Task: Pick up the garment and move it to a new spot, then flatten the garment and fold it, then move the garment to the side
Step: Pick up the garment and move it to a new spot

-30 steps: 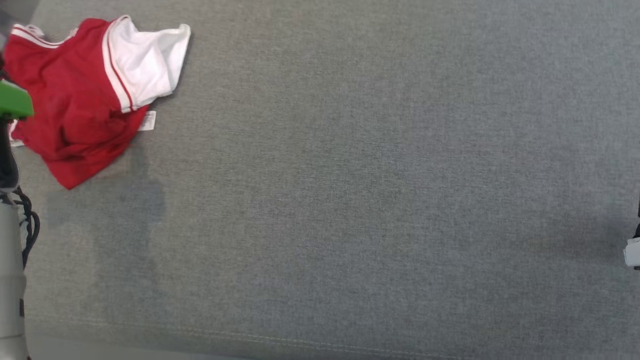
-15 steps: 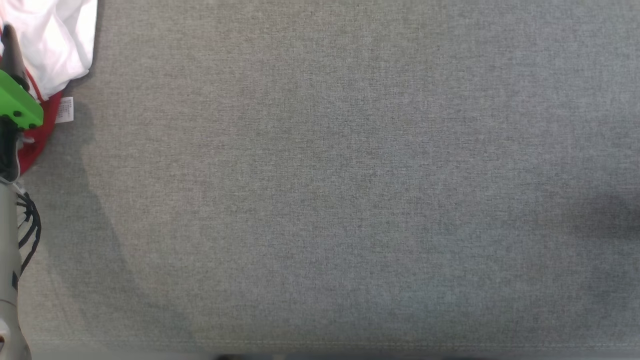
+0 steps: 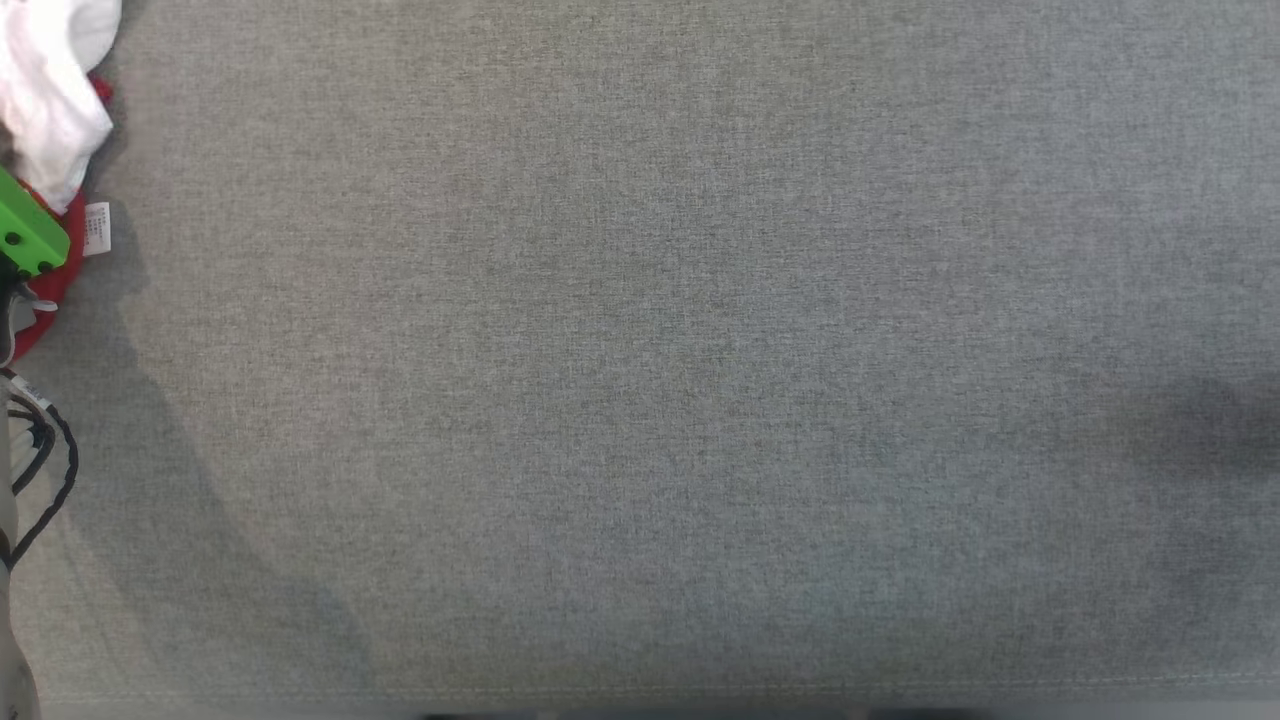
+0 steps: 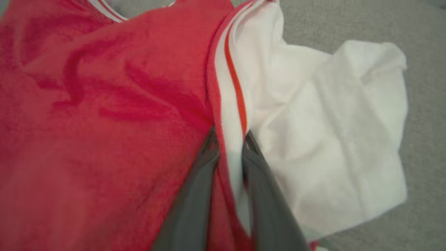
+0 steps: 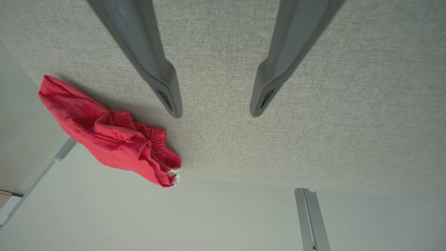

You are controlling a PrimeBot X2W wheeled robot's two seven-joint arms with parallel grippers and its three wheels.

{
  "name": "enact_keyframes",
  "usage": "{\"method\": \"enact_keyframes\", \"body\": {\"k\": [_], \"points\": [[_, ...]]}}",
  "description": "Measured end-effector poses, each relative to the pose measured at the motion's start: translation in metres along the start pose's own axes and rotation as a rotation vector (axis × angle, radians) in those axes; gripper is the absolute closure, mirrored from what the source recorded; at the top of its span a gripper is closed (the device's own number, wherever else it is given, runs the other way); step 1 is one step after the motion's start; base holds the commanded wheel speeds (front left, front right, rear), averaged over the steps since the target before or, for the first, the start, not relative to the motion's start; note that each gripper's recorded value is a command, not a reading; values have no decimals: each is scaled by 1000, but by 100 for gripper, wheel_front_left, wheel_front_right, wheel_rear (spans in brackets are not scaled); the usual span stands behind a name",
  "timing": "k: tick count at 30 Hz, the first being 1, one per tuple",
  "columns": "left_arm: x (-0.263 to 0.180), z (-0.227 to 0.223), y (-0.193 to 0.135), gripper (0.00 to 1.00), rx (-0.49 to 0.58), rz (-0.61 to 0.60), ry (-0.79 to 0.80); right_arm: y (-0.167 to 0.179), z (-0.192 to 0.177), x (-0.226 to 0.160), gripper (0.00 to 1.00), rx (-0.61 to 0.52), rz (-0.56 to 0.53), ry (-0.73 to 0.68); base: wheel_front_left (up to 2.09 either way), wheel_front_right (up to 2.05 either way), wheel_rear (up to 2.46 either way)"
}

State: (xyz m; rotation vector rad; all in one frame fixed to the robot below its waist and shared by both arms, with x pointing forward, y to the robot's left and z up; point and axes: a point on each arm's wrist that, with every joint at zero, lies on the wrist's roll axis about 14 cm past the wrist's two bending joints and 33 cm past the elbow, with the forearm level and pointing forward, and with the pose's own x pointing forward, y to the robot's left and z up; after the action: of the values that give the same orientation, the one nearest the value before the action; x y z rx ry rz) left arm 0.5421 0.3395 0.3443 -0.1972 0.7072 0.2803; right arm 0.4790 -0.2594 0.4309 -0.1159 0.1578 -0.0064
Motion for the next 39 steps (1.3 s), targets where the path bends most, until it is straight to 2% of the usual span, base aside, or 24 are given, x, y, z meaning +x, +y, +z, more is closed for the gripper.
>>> {"method": "enact_keyframes", "body": {"k": [7, 11, 17, 21, 27, 30, 39], "points": [[-9, 29, 1, 100, 23, -2, -152, 5, 5, 0, 0, 24, 5, -23, 0, 0, 0], [-23, 67, 0, 100, 55, -10, -283, 11, 8, -5, 0, 49, 12, -35, 0, 0, 0], [-56, 131, -20, 100, 64, -70, -486, 19, 17, -16, 0, 97, 15, -68, 0, 0, 0], [-86, 174, -46, 100, 88, -140, -613, 24, 24, -27, 0, 141, 9, -93, 0, 0, 0], [-143, 229, -117, 100, 174, -314, -795, 26, 35, -44, 0, 196, -10, -137, 0, 0, 0], [-177, 250, -167, 100, 223, -439, -888, 17, 36, -56, 0, 215, -48, -150, 0, 0, 0], [-274, 246, -319, 100, 309, -844, -1018, 0, 43, -86, 0, 274, -131, -190, 0, 0, 0]]}}
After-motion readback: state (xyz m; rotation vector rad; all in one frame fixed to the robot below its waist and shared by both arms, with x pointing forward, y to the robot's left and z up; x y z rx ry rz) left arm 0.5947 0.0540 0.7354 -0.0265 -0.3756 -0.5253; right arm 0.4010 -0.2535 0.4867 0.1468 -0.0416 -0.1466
